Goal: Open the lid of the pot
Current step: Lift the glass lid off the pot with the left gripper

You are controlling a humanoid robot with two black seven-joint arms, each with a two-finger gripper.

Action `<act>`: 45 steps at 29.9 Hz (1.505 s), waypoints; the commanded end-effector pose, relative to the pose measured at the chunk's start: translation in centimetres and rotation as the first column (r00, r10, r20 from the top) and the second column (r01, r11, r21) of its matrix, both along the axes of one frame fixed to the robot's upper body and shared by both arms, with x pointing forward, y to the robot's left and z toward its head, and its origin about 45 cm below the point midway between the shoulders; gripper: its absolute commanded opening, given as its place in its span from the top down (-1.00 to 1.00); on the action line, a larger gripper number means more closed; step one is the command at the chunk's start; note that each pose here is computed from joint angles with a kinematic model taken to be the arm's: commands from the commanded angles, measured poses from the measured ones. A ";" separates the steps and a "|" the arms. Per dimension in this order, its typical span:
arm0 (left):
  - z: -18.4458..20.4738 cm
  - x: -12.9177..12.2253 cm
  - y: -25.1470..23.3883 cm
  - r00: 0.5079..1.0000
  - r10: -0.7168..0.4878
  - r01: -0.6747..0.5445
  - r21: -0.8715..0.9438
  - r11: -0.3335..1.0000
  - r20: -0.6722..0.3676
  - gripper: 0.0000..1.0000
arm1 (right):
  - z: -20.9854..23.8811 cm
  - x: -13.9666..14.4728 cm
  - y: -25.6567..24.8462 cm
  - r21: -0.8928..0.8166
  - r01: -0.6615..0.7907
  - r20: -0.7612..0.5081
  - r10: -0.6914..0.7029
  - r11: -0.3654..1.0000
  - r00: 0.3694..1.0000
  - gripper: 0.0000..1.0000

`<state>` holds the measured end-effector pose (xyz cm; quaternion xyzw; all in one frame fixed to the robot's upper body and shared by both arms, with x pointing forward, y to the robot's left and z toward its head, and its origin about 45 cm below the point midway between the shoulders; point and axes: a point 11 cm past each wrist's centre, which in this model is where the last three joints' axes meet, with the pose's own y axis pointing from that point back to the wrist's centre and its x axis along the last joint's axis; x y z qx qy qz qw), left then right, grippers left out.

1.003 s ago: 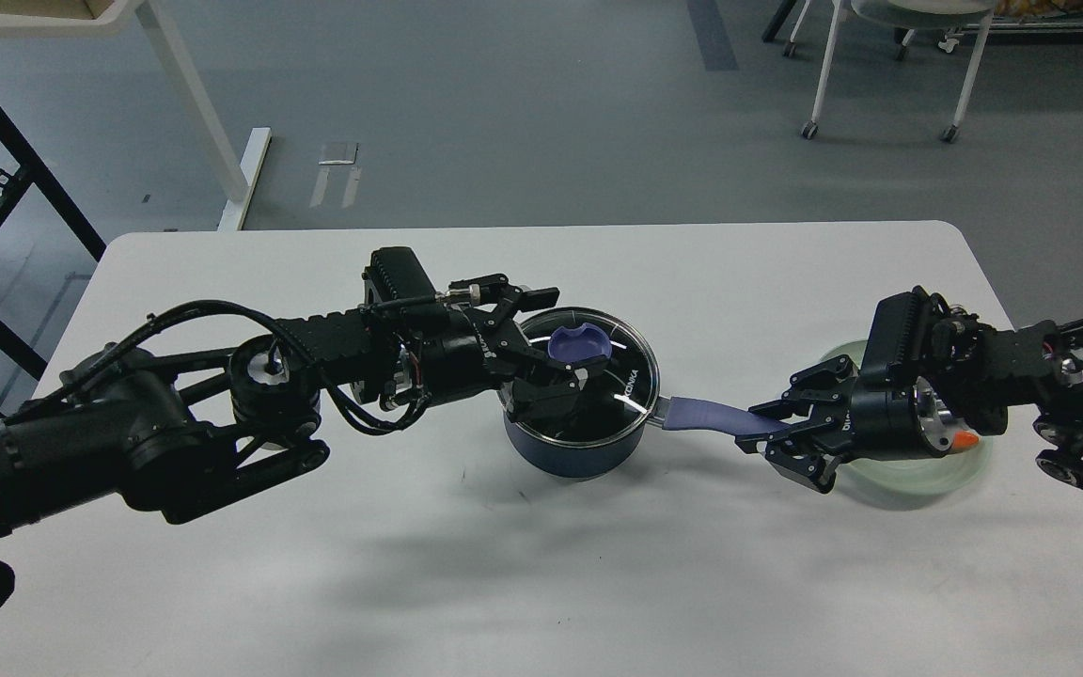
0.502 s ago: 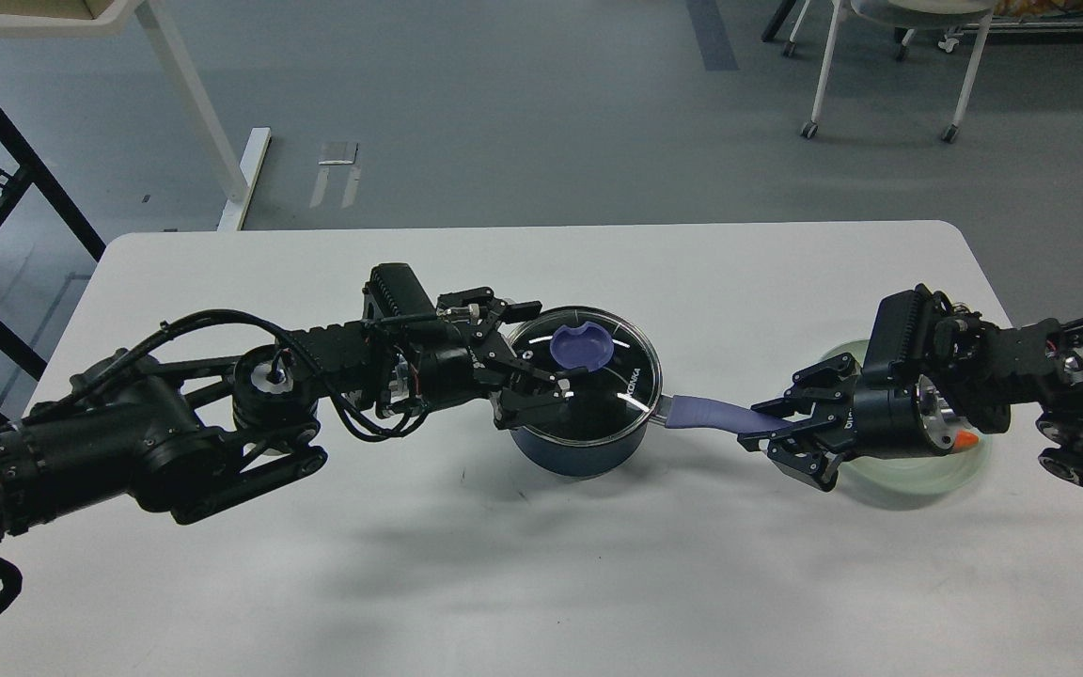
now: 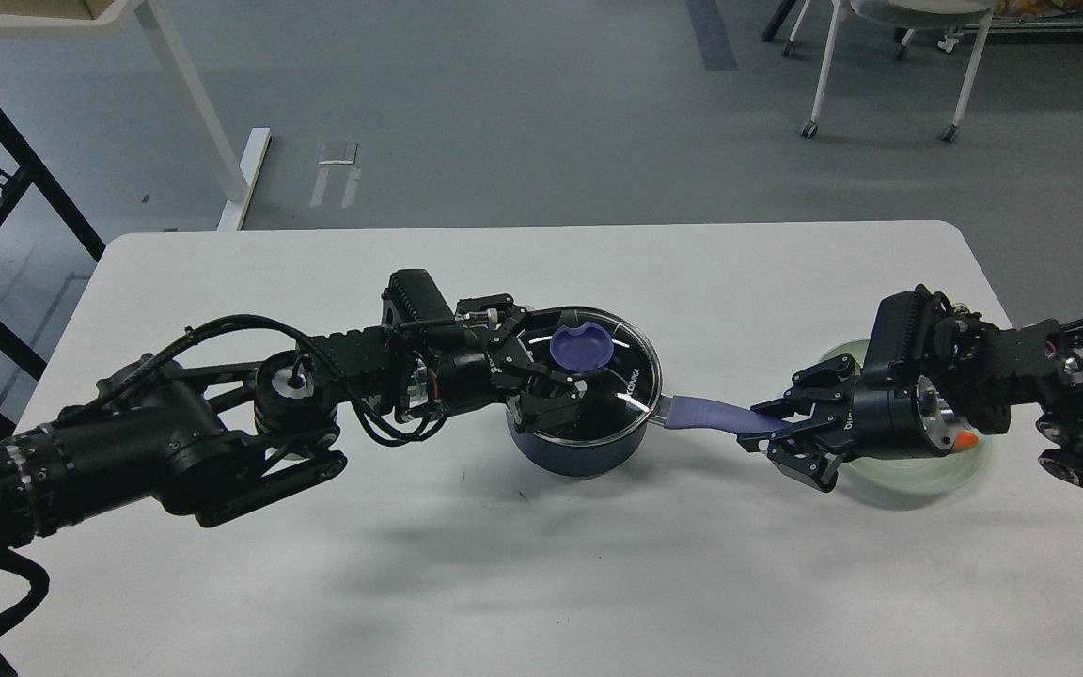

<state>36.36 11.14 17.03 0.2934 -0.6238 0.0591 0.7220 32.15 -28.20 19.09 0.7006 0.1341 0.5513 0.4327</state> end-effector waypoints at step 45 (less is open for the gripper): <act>5.7 -1.0 14.7 0.986 0.169 -0.169 0.000 0.986 0.004 -0.04 | -0.3 -0.2 -0.7 -0.014 0.011 -0.008 -0.011 1.000 1.000 0.60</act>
